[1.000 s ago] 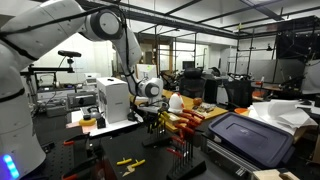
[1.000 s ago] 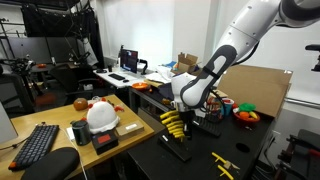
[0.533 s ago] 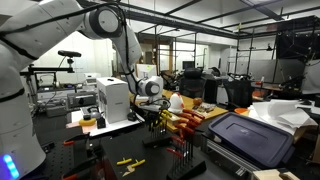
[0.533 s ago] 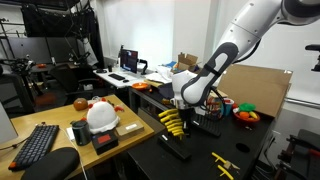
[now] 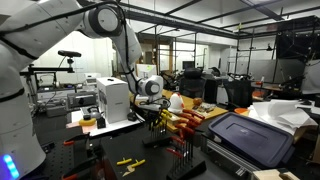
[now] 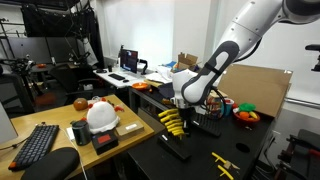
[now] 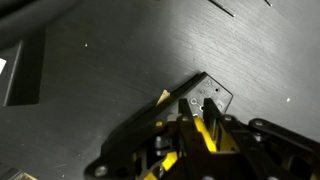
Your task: Detach the smallest yellow object from the stand and put it on the table
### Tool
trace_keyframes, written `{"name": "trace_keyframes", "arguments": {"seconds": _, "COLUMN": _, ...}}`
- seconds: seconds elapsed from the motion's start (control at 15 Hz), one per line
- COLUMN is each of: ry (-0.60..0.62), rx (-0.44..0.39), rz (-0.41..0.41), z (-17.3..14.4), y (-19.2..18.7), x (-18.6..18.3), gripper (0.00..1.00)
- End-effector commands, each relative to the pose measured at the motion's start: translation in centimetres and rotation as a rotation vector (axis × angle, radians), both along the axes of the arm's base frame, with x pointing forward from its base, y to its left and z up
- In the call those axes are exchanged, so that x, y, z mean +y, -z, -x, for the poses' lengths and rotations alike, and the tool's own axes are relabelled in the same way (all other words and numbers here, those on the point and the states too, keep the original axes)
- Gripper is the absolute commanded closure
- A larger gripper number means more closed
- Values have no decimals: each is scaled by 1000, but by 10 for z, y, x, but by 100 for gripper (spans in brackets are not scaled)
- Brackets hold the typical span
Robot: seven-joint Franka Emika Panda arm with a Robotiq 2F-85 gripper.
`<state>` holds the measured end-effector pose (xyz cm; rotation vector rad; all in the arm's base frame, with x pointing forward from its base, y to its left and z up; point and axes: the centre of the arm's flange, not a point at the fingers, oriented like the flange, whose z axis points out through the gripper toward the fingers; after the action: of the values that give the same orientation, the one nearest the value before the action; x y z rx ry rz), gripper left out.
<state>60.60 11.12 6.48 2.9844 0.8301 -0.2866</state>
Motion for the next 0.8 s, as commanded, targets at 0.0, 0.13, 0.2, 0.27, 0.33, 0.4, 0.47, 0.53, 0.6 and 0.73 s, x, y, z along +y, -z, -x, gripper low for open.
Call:
{"name": "trace_keyframes", "arguments": {"seconds": 0.0, "ry": -23, "rx": -2, "rz": 10, "z": 8, "y": -15, "x": -2, "gripper": 68}}
{"name": "trace_keyframes", "arguments": {"seconds": 0.13, "ry": -25, "rx": 0, "rz": 12, "z": 9, "y": -14, "x": -3, "gripper": 42}}
{"name": "trace_keyframes", "arguments": {"seconds": 0.2, "ry": -24, "rx": 0, "rz": 12, "z": 9, "y": -14, "x": -3, "gripper": 36}}
{"name": "trace_keyframes", "arguments": {"seconds": 0.27, "ry": -23, "rx": 0, "rz": 8, "z": 9, "y": -15, "x": -3, "gripper": 28}}
{"name": "trace_keyframes", "arguments": {"seconds": 0.33, "ry": -24, "rx": 0, "rz": 7, "z": 9, "y": -15, "x": -3, "gripper": 21}}
{"name": "trace_keyframes", "arguments": {"seconds": 0.4, "ry": -32, "rx": 1, "rz": 4, "z": 9, "y": -15, "x": -3, "gripper": 14}}
{"name": "trace_keyframes", "arguments": {"seconds": 0.47, "ry": -35, "rx": 4, "rz": 5, "z": 8, "y": -15, "x": -3, "gripper": 6}}
{"name": "trace_keyframes", "arguments": {"seconds": 0.53, "ry": -37, "rx": 8, "rz": 3, "z": 8, "y": -14, "x": -2, "gripper": 1}}
{"name": "trace_keyframes", "arguments": {"seconds": 0.6, "ry": -39, "rx": 10, "rz": 3, "z": 8, "y": -14, "x": -2, "gripper": 0}}
{"name": "trace_keyframes", "arguments": {"seconds": 0.73, "ry": -16, "rx": 7, "rz": -5, "z": 8, "y": -13, "x": 0, "gripper": 0}}
